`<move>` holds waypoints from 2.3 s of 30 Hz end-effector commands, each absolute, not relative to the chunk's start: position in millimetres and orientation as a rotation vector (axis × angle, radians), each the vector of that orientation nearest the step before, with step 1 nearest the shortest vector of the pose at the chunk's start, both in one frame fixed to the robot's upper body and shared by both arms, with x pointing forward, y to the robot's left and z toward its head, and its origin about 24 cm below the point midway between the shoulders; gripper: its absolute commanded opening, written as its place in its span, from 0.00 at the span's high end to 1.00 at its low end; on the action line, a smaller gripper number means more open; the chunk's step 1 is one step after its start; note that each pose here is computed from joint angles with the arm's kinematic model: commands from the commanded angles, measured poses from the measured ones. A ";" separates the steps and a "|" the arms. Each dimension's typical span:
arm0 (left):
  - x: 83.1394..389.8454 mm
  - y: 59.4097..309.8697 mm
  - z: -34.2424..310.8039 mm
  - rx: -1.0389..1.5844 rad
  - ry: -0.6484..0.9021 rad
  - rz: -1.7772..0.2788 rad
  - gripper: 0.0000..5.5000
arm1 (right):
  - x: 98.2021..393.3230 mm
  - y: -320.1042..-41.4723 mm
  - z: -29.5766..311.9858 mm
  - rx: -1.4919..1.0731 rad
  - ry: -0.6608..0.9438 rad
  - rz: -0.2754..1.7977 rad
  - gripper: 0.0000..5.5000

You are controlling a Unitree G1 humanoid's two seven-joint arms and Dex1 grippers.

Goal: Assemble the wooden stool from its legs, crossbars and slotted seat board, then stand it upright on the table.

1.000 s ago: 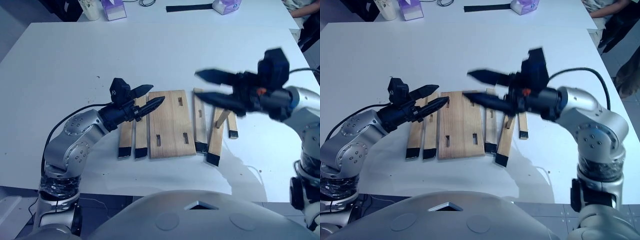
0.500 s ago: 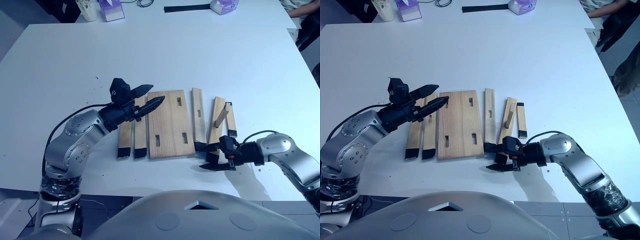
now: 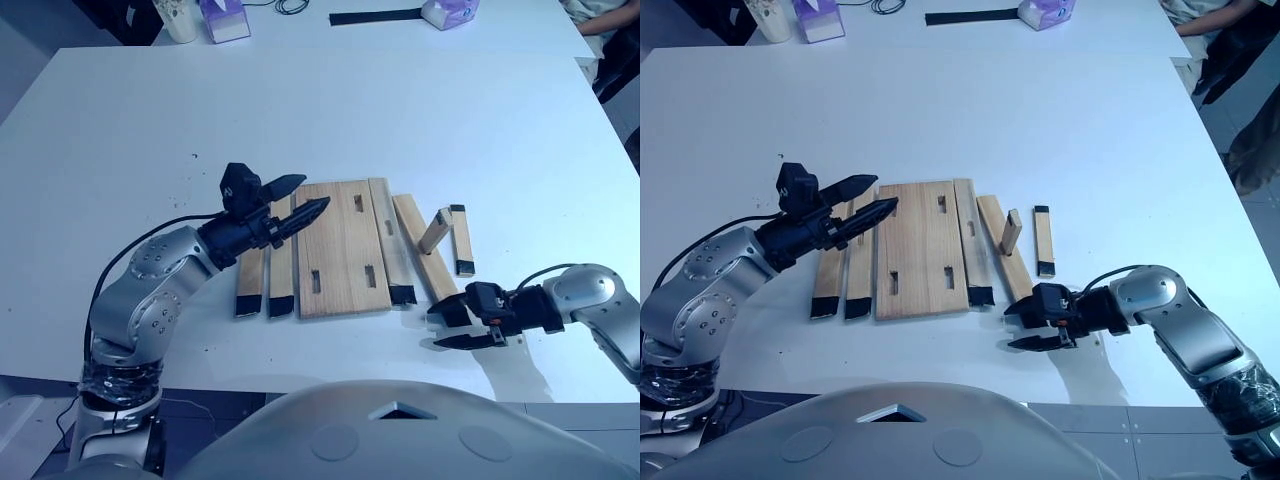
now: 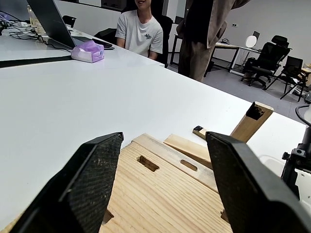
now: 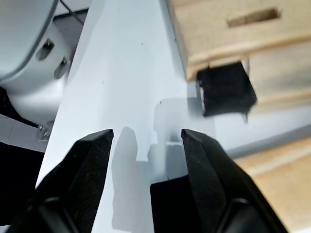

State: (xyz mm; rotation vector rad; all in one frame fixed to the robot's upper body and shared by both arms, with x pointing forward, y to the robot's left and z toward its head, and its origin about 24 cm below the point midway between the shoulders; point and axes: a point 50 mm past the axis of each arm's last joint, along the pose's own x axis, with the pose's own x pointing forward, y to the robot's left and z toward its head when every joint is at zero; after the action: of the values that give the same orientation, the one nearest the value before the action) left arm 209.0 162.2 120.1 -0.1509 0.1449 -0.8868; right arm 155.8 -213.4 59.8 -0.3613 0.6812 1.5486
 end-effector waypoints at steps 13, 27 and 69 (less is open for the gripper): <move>177.0 180.3 117.9 -0.144 0.133 -0.684 0.43 | 115.4 -216.7 87.7 -0.208 0.635 0.702 0.32; 181.0 176.3 118.6 -0.139 0.133 -0.700 0.43 | 111.9 -192.7 70.7 -0.048 0.648 0.482 0.32; 204.3 178.6 144.1 -0.275 0.038 -0.709 0.43 | 185.0 -169.7 144.7 0.198 0.035 0.674 0.62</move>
State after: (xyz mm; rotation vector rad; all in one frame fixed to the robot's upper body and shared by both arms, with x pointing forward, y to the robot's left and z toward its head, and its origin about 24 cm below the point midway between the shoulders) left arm 197.3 180.1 127.8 -0.2014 0.0984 -0.6839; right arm 177.2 -176.9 124.9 0.1738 0.1104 0.5547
